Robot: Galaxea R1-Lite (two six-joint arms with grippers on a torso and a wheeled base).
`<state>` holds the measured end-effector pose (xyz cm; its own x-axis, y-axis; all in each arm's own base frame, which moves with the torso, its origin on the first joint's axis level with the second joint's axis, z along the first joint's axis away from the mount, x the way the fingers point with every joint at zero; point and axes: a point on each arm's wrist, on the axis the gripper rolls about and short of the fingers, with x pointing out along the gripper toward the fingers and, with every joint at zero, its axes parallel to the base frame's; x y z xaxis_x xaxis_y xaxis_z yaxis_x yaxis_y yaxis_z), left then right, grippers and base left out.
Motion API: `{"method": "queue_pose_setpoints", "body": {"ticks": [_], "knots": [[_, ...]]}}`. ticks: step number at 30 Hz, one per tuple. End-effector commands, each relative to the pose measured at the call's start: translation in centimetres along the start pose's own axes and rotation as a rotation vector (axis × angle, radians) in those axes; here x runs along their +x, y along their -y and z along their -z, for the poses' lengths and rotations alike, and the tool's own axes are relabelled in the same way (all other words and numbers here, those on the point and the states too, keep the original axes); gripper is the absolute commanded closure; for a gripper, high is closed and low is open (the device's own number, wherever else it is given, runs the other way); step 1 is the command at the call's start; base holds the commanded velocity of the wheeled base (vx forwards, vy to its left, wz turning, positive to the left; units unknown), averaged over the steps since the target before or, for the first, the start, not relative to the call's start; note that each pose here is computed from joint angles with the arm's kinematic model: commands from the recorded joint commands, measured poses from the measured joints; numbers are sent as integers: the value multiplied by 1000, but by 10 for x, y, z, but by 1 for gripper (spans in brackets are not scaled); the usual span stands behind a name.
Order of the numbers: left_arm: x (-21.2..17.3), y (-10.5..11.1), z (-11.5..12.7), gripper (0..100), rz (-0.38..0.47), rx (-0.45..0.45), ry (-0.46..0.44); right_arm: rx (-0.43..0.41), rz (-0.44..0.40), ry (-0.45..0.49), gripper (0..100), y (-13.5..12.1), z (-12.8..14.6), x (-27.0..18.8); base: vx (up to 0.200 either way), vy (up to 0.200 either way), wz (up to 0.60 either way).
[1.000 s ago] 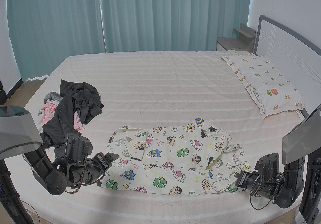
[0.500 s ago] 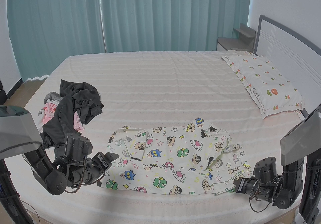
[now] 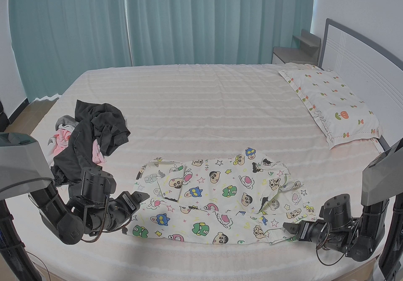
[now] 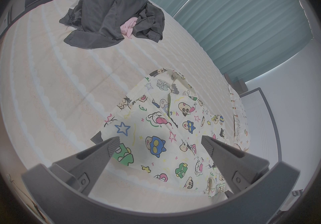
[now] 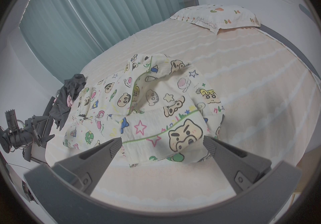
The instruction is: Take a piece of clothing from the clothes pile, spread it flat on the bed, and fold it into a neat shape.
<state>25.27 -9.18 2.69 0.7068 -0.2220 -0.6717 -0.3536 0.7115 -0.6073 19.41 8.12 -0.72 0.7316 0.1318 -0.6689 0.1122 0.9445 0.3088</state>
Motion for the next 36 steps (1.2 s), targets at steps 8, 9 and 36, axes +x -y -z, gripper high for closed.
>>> {"method": "queue_pose_setpoints", "body": {"ticks": [8,9,36], "knots": [[0,0,0,0,-2,0,-1,59,-42,-24,0,37,-16,10,0,0,0],[0,0,0,0,-2,0,-1,70,-59,-34,0,41,-16,12,0,0,0],[1,-1,0,0,-6,2,-1,52,-83,-67,100,55,-11,33,0,0,0]]}}
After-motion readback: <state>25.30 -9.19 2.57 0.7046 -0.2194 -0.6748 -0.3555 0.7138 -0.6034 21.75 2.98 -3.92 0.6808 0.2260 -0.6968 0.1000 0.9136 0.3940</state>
